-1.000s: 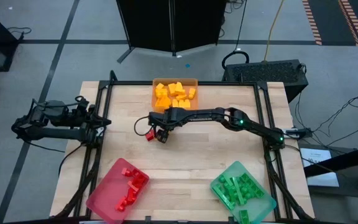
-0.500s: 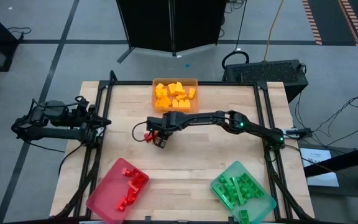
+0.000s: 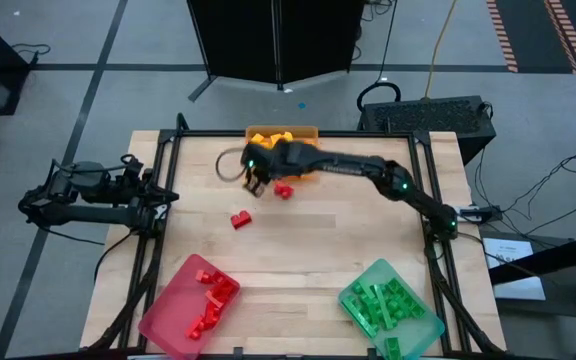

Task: Sort blocks
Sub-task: Put the yellow 1 stud game piece into the orange bin

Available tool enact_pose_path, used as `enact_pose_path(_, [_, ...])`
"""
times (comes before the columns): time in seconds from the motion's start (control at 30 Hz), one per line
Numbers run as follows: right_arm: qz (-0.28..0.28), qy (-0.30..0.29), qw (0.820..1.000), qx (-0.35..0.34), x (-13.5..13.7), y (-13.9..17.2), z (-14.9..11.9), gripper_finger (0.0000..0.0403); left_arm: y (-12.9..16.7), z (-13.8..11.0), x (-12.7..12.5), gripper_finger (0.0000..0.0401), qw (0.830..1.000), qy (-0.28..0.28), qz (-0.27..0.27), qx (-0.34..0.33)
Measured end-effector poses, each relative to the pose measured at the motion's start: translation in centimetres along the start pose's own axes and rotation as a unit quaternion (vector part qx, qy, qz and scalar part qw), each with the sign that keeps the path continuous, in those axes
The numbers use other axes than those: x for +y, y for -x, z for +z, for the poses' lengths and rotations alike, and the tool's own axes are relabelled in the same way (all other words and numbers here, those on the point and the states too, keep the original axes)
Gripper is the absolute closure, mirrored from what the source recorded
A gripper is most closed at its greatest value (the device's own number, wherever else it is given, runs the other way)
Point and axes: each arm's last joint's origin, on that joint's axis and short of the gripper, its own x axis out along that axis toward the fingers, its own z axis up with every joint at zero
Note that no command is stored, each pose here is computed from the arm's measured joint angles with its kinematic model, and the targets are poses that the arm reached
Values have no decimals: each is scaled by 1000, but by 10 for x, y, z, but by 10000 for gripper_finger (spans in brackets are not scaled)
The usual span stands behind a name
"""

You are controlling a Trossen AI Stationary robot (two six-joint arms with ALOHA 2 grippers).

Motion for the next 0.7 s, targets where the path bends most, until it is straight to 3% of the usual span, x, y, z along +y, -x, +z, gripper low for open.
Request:
enact_pose_path(0.3, [-53, -115, 991, 31, -79, -25, 16, 314, 0, 0, 0, 397, 1000, 1, 1, -1])
enact_pose_path(0.5, [-46, -167, 982, 68, -113, -31, 16, 312, 0, 0, 0, 397, 1000, 2, 3, -2])
enact_pose_path(0.57, [-44, -171, 981, 80, -118, -32, 15, 277, 0, 0, 0, 397, 1000, 2, 3, -3])
enact_pose_path(0.7, [-47, -176, 979, 91, -122, -33, 13, 168, 0, 0, 0, 397, 1000, 1, 3, -3])
